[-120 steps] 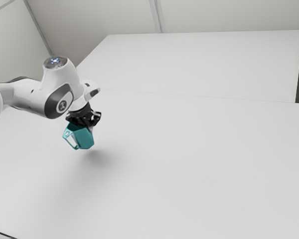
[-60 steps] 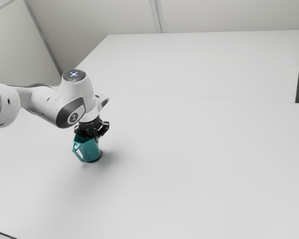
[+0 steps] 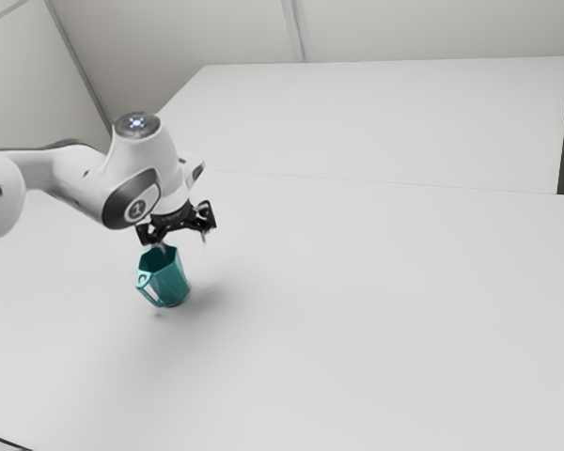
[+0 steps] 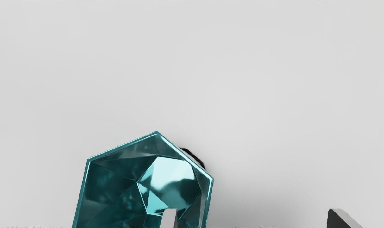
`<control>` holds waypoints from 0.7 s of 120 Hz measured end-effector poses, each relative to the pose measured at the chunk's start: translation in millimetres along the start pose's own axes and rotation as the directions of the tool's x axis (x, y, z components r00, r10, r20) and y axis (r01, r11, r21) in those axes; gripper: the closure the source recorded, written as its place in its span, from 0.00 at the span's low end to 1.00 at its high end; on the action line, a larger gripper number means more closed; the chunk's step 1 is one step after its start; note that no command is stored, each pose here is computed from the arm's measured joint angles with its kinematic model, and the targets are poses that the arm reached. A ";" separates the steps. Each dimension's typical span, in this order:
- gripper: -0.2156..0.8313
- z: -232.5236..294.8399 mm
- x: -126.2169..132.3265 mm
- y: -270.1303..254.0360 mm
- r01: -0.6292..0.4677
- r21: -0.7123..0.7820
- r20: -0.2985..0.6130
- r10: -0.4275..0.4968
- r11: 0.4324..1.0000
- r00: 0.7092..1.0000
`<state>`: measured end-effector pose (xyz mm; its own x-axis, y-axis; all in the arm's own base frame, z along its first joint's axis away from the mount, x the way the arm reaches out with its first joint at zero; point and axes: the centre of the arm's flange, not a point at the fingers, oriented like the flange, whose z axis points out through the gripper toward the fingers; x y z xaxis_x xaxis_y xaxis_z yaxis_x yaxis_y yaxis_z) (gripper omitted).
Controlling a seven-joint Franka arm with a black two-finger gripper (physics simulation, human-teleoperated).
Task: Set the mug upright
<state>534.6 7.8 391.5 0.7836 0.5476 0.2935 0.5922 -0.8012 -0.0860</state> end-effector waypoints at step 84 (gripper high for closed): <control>0.21 -196.2 75.9 7.4 -0.124 -0.067 -0.015 0.123 0.990 0.992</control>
<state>561.6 -3.9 599.9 0.8477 0.4411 0.2946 0.4764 -0.8774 -0.0572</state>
